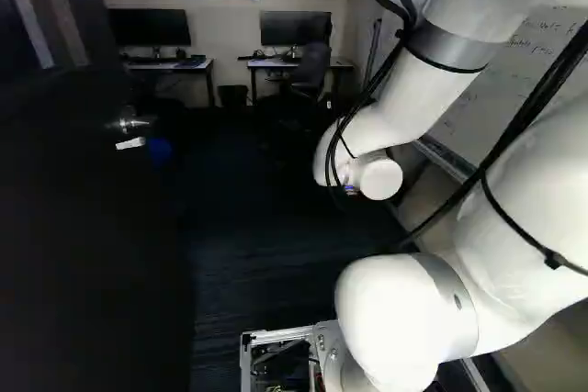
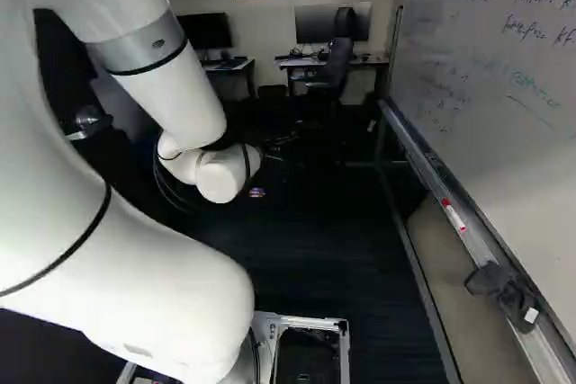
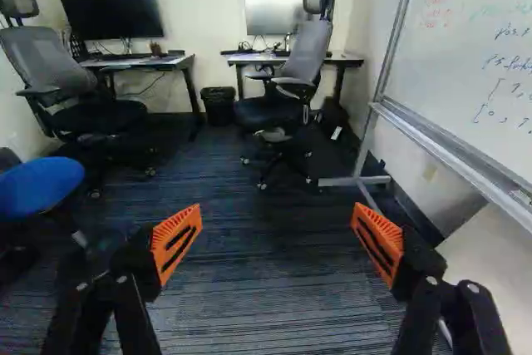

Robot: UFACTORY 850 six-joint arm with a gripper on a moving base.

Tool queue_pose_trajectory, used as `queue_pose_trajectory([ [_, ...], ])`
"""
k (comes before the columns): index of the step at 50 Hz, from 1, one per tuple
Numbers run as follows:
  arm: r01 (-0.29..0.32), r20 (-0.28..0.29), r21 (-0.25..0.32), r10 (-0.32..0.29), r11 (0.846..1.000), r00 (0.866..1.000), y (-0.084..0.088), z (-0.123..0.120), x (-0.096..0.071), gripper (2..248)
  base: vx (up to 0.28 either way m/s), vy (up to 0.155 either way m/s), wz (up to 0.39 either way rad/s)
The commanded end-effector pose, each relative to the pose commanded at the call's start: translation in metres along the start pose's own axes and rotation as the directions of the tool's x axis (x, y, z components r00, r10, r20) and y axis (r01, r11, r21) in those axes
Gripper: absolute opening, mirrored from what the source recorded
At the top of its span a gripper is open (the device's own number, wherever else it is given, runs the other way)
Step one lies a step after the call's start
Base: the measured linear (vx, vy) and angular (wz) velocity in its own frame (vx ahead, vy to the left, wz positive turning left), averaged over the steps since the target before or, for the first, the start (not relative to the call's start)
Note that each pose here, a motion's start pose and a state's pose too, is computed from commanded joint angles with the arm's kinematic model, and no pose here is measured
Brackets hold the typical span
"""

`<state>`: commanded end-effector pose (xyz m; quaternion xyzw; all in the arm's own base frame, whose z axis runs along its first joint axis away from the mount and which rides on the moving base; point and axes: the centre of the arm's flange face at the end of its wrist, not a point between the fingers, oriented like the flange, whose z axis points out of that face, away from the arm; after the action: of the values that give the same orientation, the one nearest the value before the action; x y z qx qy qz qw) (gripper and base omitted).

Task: Open the door and move inside

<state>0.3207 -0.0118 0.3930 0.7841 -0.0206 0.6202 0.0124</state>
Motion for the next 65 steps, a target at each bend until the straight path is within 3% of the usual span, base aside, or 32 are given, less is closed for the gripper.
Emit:
queue_pose_trajectory([
  [65, 0.000, 0.000, 0.000, 0.000, 1.000, 1.000, 0.0000, 0.0000, 0.0000, 247, 0.218, 0.001, -0.019],
])
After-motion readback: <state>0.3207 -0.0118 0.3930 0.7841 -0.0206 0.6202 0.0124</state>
